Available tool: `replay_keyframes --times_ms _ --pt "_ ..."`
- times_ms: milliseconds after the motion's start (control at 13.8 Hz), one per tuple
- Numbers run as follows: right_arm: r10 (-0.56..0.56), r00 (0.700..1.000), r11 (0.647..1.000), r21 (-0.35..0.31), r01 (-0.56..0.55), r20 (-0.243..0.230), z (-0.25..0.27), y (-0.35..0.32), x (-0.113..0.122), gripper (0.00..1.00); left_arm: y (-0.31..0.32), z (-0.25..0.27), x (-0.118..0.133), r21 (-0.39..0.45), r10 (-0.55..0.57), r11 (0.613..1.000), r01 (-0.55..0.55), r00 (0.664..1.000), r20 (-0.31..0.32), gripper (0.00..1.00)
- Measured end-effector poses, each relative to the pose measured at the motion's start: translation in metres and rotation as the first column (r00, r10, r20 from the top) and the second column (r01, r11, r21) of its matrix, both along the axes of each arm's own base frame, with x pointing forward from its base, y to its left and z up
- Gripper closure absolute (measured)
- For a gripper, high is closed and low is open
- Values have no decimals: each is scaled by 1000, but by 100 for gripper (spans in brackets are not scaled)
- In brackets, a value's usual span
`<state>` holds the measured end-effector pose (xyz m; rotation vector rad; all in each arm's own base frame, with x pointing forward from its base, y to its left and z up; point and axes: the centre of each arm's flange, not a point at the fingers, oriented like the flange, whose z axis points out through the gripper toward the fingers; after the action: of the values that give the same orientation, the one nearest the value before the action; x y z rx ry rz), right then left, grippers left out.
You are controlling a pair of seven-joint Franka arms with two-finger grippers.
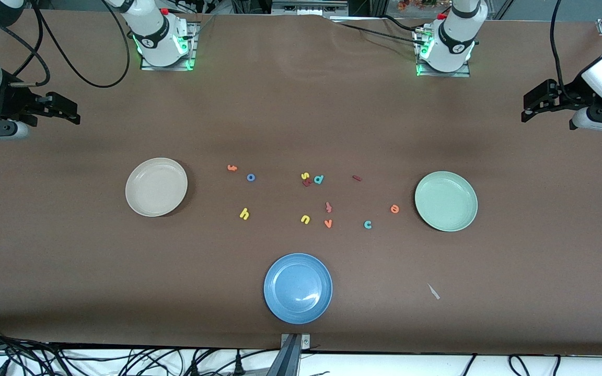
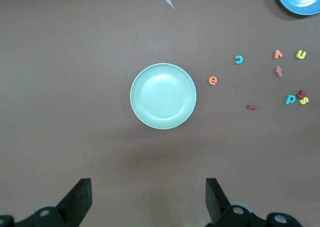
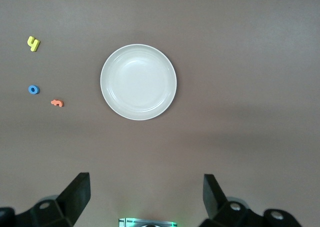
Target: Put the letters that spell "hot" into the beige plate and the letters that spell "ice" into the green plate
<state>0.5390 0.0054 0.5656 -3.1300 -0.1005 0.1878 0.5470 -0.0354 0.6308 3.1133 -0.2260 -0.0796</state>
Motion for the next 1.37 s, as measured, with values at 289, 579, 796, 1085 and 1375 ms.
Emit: replay_keyframes --times_ms 289,579,796,1085,1375 --pt "0 1000 1000 0 0 0 0 0 0 0 0 0 0 0 -1 1000 1 1000 0 0" --pt "0 1000 1000 0 0 0 0 0 0 0 -1 0 0 0 -1 1000 1 1000 0 0" --pt "0 1000 1000 -2 0 -23 -11 1 4 0 -5 0 0 0 -10 1000 10 1000 -1 0" --pt "23 997 1000 2 -23 -68 -38 16 14 0 -8 -2 0 0 -14 1000 14 1000 -3 0" --pt "-19 996 1000 -23 17 -84 -97 90 37 0 -8 -3 1 0 -15 1000 15 1000 -6 0"
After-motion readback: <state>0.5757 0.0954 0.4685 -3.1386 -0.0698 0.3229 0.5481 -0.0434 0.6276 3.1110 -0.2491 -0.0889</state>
